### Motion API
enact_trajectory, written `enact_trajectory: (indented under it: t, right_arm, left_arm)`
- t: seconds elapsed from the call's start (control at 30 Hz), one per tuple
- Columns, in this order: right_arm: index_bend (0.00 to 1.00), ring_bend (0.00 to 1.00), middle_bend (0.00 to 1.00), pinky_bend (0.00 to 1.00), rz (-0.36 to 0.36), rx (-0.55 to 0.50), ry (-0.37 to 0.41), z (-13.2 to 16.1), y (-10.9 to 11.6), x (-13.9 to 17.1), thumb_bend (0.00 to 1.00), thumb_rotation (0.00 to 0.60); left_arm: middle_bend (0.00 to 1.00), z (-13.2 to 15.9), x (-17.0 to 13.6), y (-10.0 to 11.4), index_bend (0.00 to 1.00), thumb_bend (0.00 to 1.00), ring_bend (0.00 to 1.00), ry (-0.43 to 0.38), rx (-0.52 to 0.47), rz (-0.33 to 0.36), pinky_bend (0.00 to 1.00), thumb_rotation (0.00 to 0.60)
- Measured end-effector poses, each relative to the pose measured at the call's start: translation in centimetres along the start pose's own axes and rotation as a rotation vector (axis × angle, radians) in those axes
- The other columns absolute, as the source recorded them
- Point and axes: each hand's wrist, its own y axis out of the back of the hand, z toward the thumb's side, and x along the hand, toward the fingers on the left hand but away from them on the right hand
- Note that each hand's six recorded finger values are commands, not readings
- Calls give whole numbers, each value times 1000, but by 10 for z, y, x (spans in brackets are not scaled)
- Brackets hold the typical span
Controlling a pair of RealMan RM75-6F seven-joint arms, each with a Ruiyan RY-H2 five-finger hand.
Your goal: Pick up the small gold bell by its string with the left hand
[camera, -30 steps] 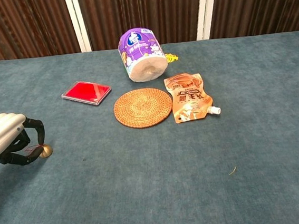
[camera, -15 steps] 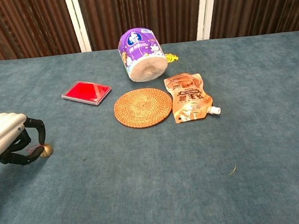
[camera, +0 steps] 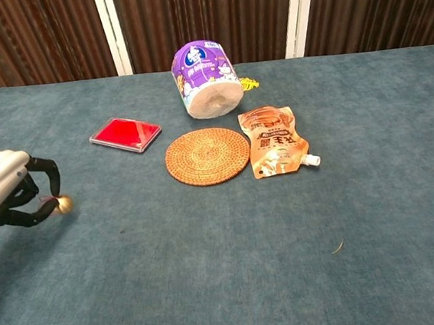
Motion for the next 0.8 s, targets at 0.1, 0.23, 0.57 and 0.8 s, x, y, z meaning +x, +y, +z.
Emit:
enact_trajectory:
  t: [0.1,0.23,0.57,0.8]
  right_arm:
    - [0,0,0,0,-1,-1,4,1,0,1,191,600]
    - [0,0,0,0,-10,-9,9,1,2,4,191,600]
    - [0,0,0,0,-20,-17,21,2,5,6,190,600]
    - [0,0,0,0,-18,-19,25,3,5,7,190,600]
  left_arm:
    - [1000,0,-1,11,843,431,1000,3,-23,27,1000,600]
    - [1000,7,-10,21,833,430,1000,-8,-100,29,1000,600]
    - [1000,-13,-1,23,808,442,1000,30,-102,-17,1000,600]
    - [1000,6,-5,25,805,442,1000,-38,-171,-81,1000,600]
